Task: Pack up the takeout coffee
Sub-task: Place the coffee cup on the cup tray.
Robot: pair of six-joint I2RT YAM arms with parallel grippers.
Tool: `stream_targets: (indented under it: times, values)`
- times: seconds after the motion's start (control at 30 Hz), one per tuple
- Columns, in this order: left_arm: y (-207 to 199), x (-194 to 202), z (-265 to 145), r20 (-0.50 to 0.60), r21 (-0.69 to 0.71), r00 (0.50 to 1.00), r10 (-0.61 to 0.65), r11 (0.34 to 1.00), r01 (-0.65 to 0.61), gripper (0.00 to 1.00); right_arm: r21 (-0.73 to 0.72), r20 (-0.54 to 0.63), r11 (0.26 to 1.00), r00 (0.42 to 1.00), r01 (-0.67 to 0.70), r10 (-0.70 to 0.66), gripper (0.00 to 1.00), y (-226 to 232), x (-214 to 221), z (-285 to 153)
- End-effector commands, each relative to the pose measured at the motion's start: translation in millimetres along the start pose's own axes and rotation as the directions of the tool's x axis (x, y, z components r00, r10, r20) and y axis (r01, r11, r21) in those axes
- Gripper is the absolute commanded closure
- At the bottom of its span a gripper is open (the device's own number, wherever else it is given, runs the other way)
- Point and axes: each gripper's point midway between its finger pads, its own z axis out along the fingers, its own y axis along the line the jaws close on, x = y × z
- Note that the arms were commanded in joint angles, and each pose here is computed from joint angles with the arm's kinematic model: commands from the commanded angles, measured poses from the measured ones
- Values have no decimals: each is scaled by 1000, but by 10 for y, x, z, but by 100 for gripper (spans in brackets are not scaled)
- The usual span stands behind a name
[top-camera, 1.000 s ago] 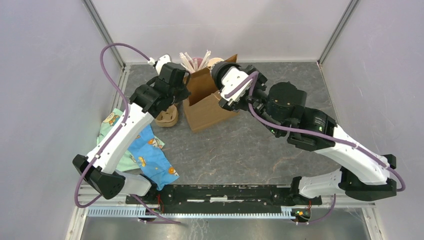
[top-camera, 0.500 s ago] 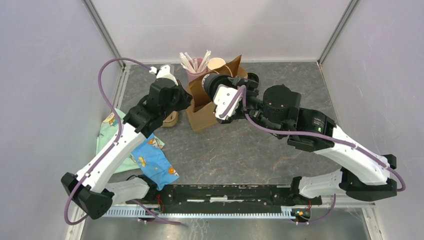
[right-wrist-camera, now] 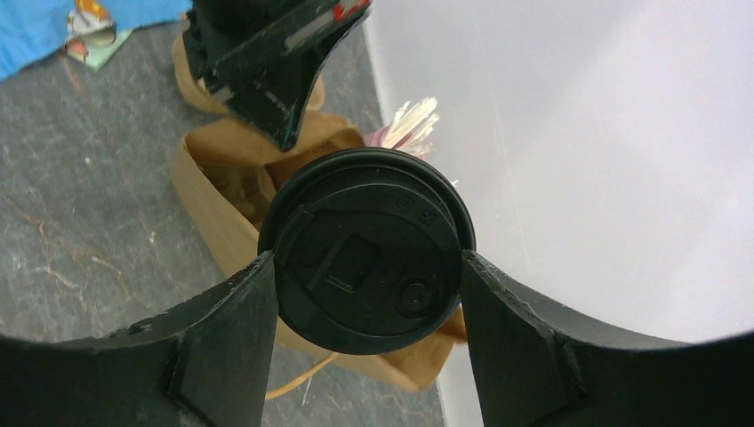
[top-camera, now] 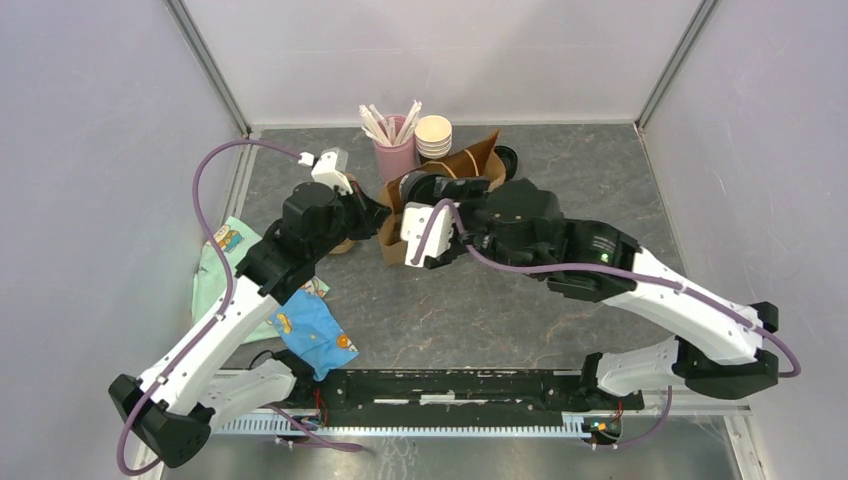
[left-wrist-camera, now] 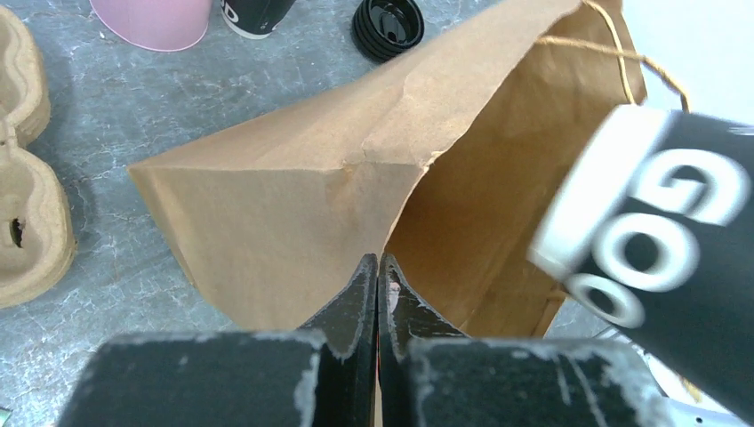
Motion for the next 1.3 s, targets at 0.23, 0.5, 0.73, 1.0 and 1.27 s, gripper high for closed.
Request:
stream_targets:
  times: [0.23, 0.5, 0.73, 1.0, 1.27]
  values:
    - [6, 132, -238, -1, 62, 1000, 18, 998, -18, 98, -127, -139, 983, 979, 130, -148, 100, 432, 408, 384]
    - [-27, 60, -312, 16, 66, 1000, 2, 998, -3, 98, -232, -168, 972, 984, 23, -63, 100, 818, 548, 416]
    - [-26, 260, -330, -41, 101, 999, -12, 995, 16, 98, -303, -190, 936, 974, -178, 123, 100, 1222, 575, 460]
    - [74, 390, -377, -76, 73, 997, -13, 997, 19, 98, -65, -211, 954, 939, -291, 272, 100, 1003, 701, 562]
    - [56, 436, -416, -87, 94, 996, -15, 995, 23, 98, 28, -214, 981, 957, -194, 195, 100, 914, 804, 822]
